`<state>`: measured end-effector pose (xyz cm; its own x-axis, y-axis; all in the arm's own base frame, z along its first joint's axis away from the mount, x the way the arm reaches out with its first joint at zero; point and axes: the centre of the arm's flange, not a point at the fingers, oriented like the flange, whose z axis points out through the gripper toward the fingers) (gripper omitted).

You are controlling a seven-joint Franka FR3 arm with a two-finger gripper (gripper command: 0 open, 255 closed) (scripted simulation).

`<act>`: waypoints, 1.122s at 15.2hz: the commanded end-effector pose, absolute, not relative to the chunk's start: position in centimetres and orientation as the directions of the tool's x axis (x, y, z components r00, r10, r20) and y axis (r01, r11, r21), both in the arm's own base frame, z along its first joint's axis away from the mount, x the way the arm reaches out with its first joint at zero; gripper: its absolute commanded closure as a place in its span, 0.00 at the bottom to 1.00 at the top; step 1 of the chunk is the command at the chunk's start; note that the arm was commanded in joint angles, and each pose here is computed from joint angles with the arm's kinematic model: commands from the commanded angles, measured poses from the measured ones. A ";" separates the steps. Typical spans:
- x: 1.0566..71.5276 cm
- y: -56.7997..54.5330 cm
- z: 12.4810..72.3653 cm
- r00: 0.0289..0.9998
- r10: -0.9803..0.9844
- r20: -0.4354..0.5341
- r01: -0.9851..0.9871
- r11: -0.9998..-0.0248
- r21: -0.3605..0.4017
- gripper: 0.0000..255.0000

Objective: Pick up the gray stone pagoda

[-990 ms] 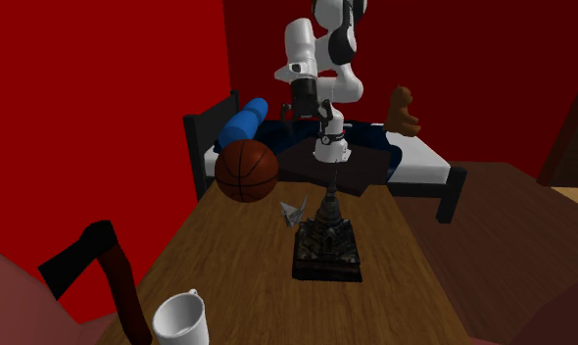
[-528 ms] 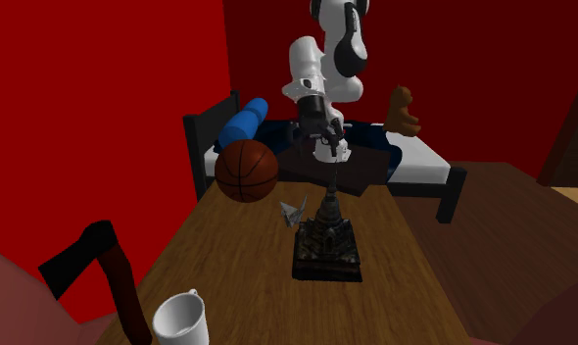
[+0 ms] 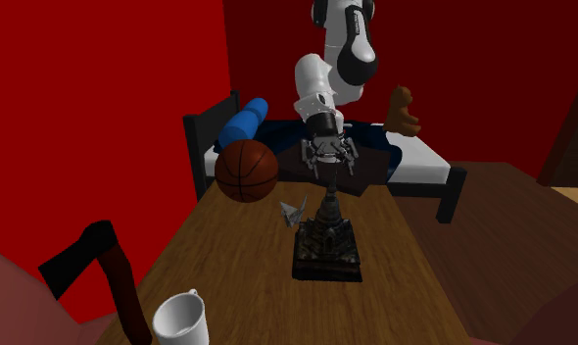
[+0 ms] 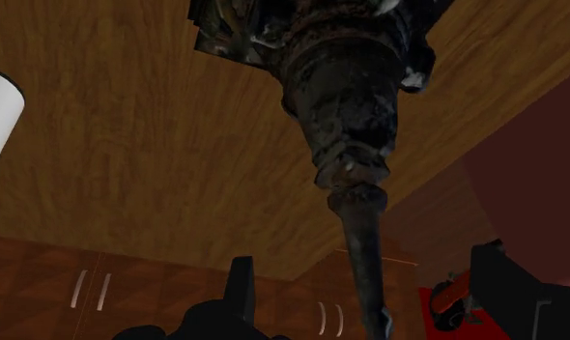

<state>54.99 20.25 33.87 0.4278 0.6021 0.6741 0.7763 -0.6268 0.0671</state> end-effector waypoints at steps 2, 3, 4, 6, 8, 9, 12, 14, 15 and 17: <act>55.1 20.5 32.4 0.417 0.604 0.679 0.780 -0.621 0.073 0.00; 55.1 20.5 31.9 0.417 0.604 0.679 0.780 -0.621 0.073 0.00; 55.1 20.5 31.3 0.417 0.604 0.679 0.780 -0.621 0.073 0.00; 55.1 20.5 30.0 0.417 0.604 0.679 0.780 -0.621 0.073 0.00; 55.1 20.5 30.0 0.417 0.604 0.679 0.780 -0.621 0.073 0.00; 55.2 20.5 30.0 0.417 0.604 0.679 0.780 -0.621 0.073 1.00; 55.1 20.5 30.0 0.417 0.604 0.679 0.780 -0.621 0.073 1.00; 55.1 20.5 30.0 0.417 0.604 0.679 0.780 -0.621 0.073 1.00; 55.1 20.5 30.0 0.417 0.604 0.679 0.780 -0.621 0.073 1.00; 55.1 20.5 30.0 0.417 0.604 0.679 0.780 -0.621 0.073 1.00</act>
